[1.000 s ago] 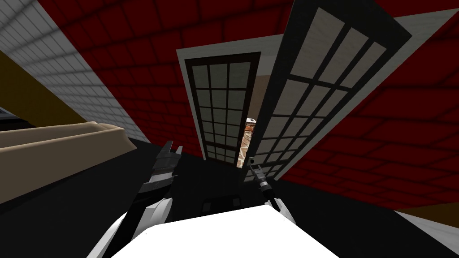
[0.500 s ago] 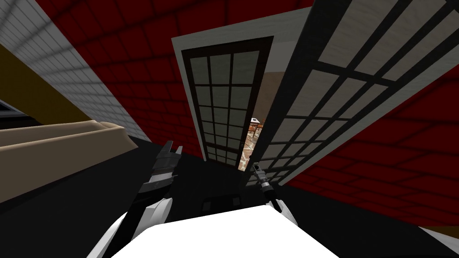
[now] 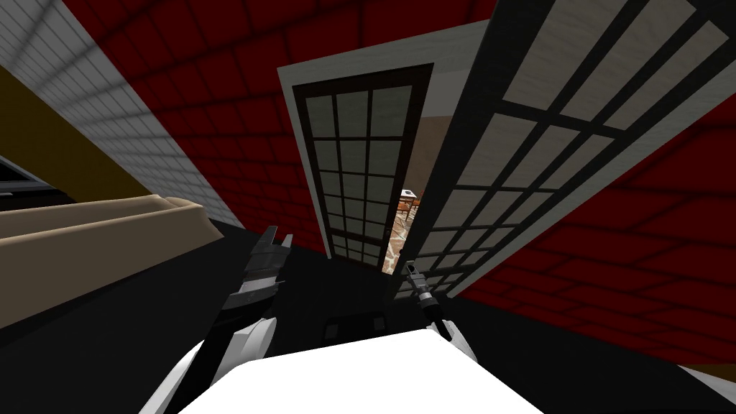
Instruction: Pull the door open
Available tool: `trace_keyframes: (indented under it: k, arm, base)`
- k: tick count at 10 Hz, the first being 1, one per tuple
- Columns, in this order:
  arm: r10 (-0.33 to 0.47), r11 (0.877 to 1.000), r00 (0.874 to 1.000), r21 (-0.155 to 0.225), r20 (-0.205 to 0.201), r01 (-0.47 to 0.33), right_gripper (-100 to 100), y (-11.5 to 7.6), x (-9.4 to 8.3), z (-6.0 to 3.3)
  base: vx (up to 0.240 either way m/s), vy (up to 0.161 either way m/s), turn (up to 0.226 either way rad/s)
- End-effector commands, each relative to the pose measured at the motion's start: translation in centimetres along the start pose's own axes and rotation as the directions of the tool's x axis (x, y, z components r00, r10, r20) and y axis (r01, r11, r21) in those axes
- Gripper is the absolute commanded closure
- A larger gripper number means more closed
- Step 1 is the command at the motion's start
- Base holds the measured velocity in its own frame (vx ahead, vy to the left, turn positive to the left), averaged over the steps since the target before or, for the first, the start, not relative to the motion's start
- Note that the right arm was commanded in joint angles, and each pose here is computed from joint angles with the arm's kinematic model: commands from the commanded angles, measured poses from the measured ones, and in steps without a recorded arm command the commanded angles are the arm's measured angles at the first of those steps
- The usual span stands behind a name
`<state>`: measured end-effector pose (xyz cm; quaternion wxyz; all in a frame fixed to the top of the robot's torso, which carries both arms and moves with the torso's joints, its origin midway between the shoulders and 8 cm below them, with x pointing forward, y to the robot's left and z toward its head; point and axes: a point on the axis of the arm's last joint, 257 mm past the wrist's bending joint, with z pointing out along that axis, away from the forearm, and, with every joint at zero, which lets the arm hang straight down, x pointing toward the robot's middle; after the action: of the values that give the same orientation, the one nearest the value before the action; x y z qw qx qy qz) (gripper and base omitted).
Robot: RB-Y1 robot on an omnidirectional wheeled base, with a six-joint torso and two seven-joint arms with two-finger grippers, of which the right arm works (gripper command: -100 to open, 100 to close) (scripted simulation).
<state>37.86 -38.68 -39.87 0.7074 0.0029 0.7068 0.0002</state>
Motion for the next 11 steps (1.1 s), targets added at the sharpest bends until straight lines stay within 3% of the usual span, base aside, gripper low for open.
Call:
trace_keyframes:
  k: [1, 7, 11]
  arm:
    - [0.041, 0.999, 0.999, 0.002, 0.004, -0.041, 100, 0.03, -0.1, 0.14]
    - [0.157, 0.988, 0.988, 0.007, 0.016, -0.157, 100, 0.1, -0.38, 0.5]
    - [0.278, 0.96, 0.96, 0.01, 0.028, -0.278, 100, 0.18, -0.65, 0.88]
  base:
    - [-0.033, -0.007, 0.043]
    - [-0.038, -0.014, 0.032]
    - [-0.05, -0.018, 0.044]
